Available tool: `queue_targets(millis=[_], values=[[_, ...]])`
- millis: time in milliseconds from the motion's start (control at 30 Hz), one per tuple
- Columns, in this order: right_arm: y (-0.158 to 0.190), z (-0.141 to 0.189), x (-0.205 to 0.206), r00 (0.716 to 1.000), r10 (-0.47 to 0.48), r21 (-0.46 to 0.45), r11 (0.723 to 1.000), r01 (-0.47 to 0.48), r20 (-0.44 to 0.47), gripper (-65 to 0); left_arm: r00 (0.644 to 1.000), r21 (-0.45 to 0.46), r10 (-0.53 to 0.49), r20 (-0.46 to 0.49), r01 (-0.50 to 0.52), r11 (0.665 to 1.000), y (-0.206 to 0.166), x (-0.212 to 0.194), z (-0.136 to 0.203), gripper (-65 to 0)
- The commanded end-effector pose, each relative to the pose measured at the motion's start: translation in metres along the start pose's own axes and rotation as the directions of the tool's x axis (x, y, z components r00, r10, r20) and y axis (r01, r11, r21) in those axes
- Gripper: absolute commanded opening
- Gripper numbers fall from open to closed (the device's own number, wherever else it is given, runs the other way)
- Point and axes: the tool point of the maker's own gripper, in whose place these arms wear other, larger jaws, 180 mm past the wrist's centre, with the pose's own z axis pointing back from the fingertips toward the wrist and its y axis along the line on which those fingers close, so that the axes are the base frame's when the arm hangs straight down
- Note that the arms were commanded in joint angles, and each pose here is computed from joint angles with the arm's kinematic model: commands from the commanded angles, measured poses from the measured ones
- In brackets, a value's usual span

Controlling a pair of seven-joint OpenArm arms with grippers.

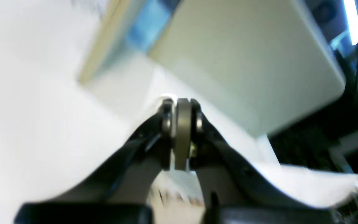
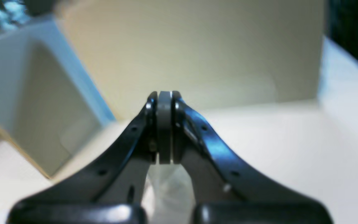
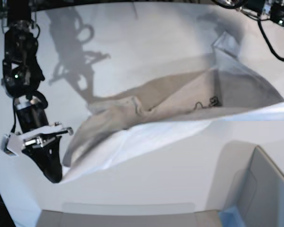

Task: Layout the t-shirt on the table in an organized manner, then fold the t-shirt properly
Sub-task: 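Lift the t-shirt with both grippers and fling it across the table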

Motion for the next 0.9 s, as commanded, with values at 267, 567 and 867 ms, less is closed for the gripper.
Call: queue_targets(millis=[267,567,867], values=[[0.030,-0.005,0.145,0.847,0.053,0.094,0.988,-0.120,0.529,-65.0,0.878,-0.068,-0.092,0.469,0.140,0.988,-0.040,0.117,0.039,-65.0],[0.047,0.008,0.215,0.685,0.032,0.116,0.979,-0.169,0.728,-65.0,0.734,-0.069,-0.144,0.663,0.252,0.965,-0.064,0.178,0.072,-65.0],[0.035,0.002,0.217,0.693,0.044,0.065,0.989,-0.130,0.719,-65.0,0.704,-0.047,-0.160,0.692,0.264,0.963,-0.064,0.188,0.083,-65.0]])
